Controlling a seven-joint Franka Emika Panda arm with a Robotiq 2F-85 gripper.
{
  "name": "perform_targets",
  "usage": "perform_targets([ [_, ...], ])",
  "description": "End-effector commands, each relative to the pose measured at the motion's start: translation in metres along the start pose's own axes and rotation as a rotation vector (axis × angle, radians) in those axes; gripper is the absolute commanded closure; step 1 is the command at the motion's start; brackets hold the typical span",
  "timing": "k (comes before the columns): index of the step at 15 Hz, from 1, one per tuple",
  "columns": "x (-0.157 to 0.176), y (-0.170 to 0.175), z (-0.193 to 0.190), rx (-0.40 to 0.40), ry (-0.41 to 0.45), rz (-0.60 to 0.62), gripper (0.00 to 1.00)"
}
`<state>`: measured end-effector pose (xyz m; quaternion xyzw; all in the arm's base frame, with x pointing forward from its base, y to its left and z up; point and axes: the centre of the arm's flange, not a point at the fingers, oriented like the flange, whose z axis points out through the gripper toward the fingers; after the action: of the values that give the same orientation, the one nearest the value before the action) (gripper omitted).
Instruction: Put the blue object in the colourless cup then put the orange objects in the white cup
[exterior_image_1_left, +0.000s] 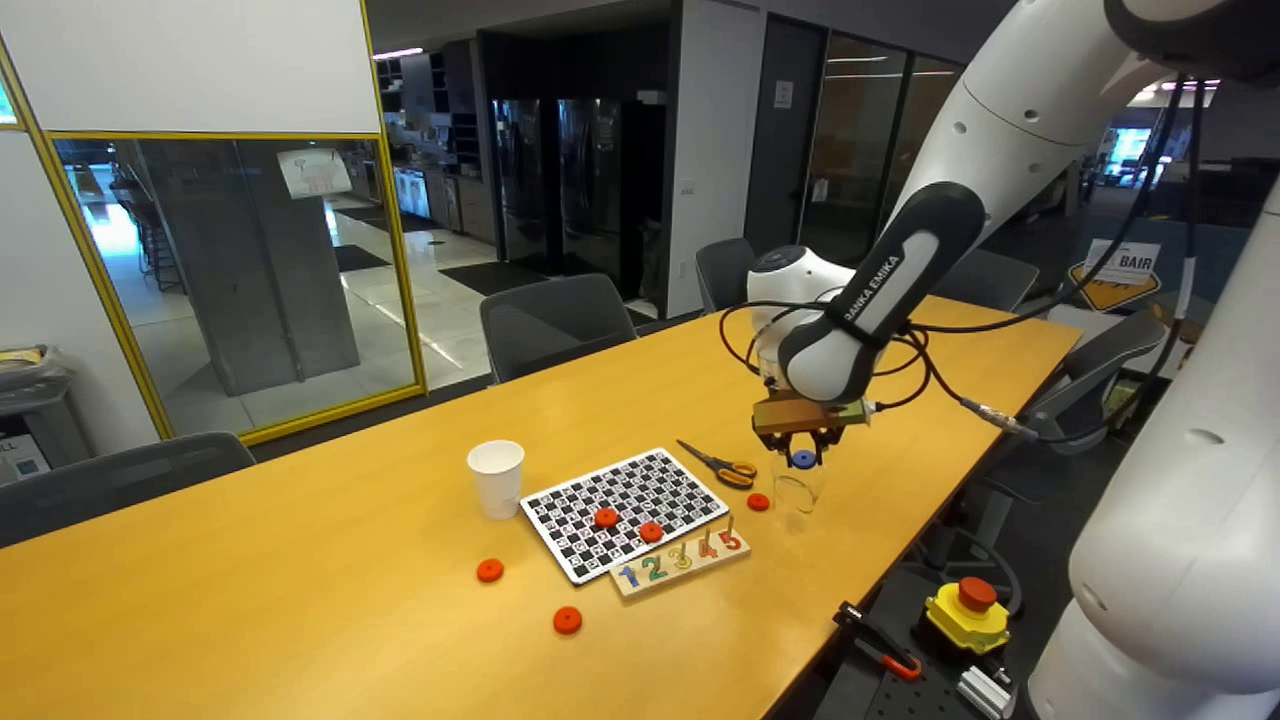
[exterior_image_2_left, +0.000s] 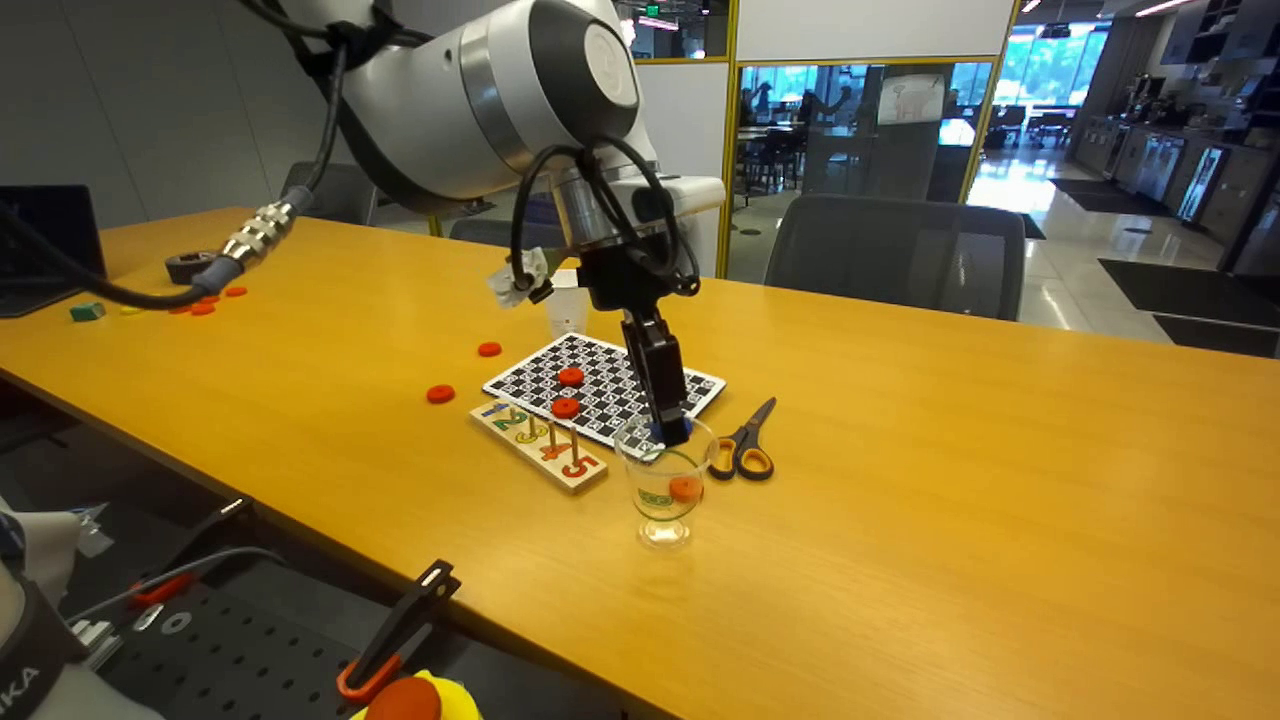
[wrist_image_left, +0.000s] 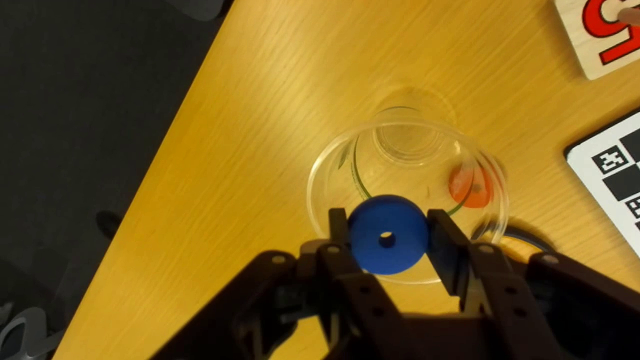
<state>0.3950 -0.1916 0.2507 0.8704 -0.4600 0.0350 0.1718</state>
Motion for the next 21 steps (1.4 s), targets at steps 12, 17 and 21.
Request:
perform_targets([
  [12, 0.039, -0.019, -0.037, 0.155, 0.019, -0.193, 0.00],
  [17, 0.068, -0.033, -0.041, 0.239, 0.012, -0.437, 0.00],
  [21, 0.077, -0.054, -0.024, 0.278, -0.014, -0.650, 0.00],
])
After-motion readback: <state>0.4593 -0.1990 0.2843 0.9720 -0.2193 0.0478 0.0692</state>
